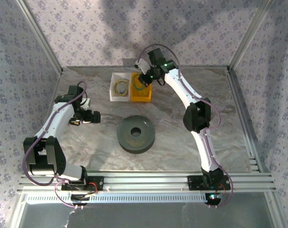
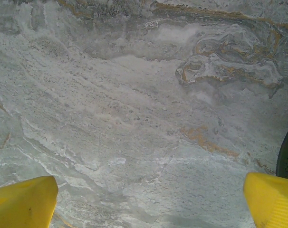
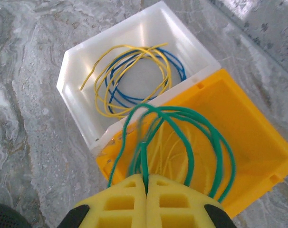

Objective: Wrap the cables

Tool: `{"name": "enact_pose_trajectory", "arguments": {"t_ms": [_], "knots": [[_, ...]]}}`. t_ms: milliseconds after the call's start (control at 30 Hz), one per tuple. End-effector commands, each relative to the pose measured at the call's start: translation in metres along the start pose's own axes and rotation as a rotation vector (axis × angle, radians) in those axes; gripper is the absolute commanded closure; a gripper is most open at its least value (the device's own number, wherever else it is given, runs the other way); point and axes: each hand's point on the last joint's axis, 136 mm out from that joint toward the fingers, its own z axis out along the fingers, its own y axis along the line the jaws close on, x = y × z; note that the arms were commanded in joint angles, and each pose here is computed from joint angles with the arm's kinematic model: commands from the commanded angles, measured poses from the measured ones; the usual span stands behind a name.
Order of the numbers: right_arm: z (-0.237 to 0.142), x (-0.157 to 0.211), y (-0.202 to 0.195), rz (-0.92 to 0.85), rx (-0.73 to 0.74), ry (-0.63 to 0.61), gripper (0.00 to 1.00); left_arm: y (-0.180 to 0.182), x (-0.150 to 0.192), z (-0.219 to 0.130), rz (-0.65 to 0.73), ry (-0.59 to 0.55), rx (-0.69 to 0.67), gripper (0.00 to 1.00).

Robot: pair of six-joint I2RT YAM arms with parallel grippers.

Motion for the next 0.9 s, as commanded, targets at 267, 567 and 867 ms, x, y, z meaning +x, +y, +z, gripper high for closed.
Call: {"name": "enact_pose_trajectory", "arguments": {"t_ms": [267,567,867], "knots": [[-0.008,0.012,0.000,0.074,-0.003,0.026,1.00,-0.004,0.010,-0.005,0.017,0.021,0.016,0.00],[-0.027,0.015,-0.013,0.088,0.052,0.056,1.00,-0.004,0.009,-0.005,0.019,0.021,0.018,0.00],[-0.047,0.031,-0.009,0.108,-0.010,0.086,1.00,-0.004,0.010,-0.006,0.019,0.022,0.017,0.00]]}}
